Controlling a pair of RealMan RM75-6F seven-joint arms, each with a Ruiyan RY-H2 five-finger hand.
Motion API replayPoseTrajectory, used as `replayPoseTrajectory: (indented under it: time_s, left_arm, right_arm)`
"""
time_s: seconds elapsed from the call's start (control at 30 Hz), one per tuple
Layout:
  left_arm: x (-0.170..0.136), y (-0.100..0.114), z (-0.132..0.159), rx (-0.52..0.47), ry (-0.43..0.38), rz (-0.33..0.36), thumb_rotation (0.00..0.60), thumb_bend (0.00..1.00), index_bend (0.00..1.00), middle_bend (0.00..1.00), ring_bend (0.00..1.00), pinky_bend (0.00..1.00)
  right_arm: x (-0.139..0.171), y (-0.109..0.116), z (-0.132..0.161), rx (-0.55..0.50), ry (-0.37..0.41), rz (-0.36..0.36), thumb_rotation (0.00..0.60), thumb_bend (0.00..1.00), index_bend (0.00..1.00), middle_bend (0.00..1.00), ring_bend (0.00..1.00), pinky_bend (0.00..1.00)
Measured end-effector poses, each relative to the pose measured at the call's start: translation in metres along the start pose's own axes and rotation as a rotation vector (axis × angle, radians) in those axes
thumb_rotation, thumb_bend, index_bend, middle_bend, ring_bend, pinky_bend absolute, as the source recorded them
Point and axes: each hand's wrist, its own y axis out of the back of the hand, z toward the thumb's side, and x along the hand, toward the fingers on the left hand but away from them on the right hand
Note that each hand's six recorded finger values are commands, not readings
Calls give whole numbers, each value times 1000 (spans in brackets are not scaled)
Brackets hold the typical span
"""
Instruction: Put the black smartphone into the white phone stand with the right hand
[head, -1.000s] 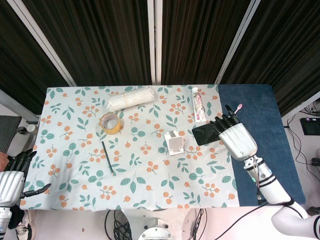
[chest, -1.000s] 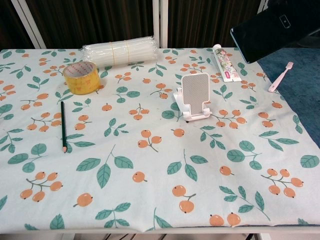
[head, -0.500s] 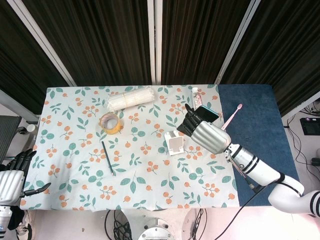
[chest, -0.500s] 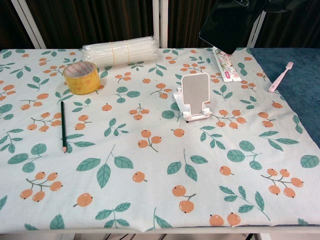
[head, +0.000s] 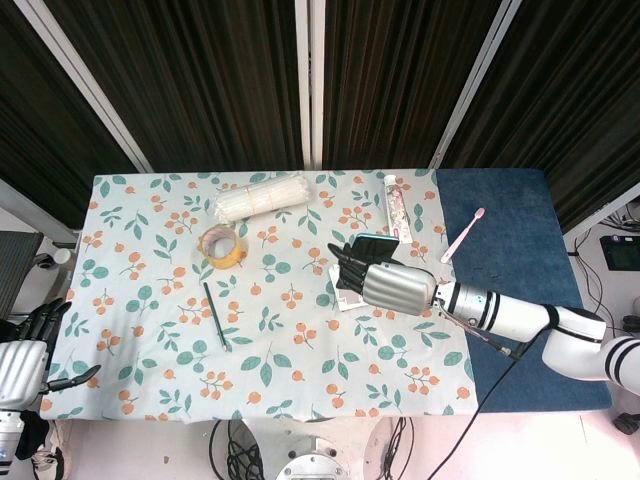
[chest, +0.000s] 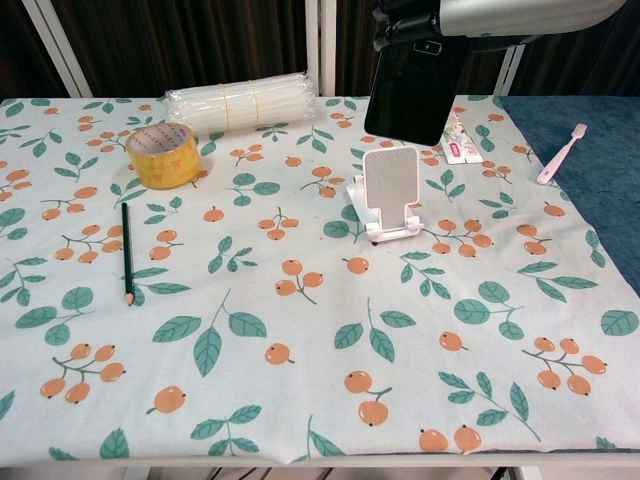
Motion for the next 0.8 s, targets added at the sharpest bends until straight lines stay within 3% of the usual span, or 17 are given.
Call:
replayPoseTrajectory:
  time_s: [0.4, 0.8]
  left_arm:
    - [0, -2, -1, 7, 6, -8, 304, 75, 74, 62, 69, 216]
    - [1, -4, 0, 8, 5, -15, 304, 74, 74, 62, 69, 216]
  right_arm:
    - [-9, -6, 1, 54, 131, -101, 600, 319, 512, 315, 331, 0]
    - [-13, -24, 7, 86, 202, -52, 600, 320, 508, 298, 304, 0]
